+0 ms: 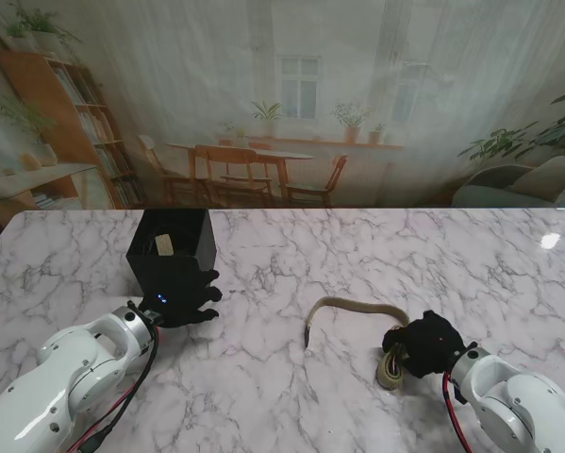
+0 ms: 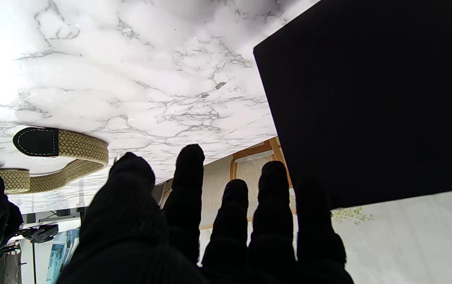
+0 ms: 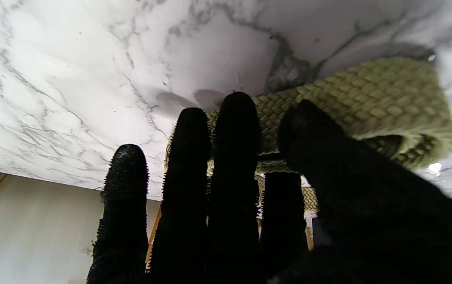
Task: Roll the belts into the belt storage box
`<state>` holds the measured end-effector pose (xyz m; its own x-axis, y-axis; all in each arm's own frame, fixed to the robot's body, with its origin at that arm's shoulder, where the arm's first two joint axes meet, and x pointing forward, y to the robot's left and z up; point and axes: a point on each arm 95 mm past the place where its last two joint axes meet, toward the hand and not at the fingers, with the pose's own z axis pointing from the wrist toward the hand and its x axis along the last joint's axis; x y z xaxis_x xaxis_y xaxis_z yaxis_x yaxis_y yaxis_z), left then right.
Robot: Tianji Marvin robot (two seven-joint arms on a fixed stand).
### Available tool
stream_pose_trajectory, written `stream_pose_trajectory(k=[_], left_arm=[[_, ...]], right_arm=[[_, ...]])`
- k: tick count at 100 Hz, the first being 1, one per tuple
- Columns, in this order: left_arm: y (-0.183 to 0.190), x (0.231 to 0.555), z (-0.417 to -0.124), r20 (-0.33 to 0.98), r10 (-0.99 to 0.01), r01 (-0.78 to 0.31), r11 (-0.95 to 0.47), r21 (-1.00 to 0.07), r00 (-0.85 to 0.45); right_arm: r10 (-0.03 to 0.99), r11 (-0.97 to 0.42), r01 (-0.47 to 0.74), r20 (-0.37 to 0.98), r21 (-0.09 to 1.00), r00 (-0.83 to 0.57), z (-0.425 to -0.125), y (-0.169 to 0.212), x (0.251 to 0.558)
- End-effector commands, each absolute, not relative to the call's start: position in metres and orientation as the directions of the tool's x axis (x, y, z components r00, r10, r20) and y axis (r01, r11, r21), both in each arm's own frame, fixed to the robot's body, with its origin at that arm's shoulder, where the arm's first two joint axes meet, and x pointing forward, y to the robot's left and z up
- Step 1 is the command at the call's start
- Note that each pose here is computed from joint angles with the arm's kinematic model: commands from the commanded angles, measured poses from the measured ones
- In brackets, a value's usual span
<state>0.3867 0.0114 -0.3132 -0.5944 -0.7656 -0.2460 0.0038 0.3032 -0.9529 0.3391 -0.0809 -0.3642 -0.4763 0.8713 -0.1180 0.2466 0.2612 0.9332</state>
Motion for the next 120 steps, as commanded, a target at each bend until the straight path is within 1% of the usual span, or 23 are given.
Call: stream_pose_trajectory(k=[1, 38, 58, 90, 120], left_arm=[[0.011, 0.386, -0.316, -0.242, -0.767, -0.010, 0.309, -0.951, -0.594], [0.011, 0.386, -0.316, -0.241, -0.767, -0.011, 0.307, -0.952, -0.595], [0.011, 0.386, -0.317, -0.240, -0.767, -0.012, 0.307, -0.952, -0.595], [0.010, 0.386, -0.317, -0.239, -0.767, -0.014, 0.308, -0.951, -0.596], [0.010, 0.386, -0.317, -0.238, -0.766, -0.017, 0.309, -0.951, -0.597]], right_arm=[[0.877, 0.267, 0.266, -0.119, 0.926, -0.466, -0.371, -0.082, 0.335], [0.879, 0.271, 0.272, -0.121, 0.923, -0.462, -0.370, -0.082, 0.333], [0.891, 0.235, 0.279, -0.092, 0.931, -0.444, -0.370, -0.082, 0.334], [0.917, 0.178, 0.298, -0.049, 0.938, -0.396, -0.379, -0.084, 0.336], [0.917, 0.142, 0.260, -0.028, 0.955, -0.398, -0.382, -0.085, 0.338]])
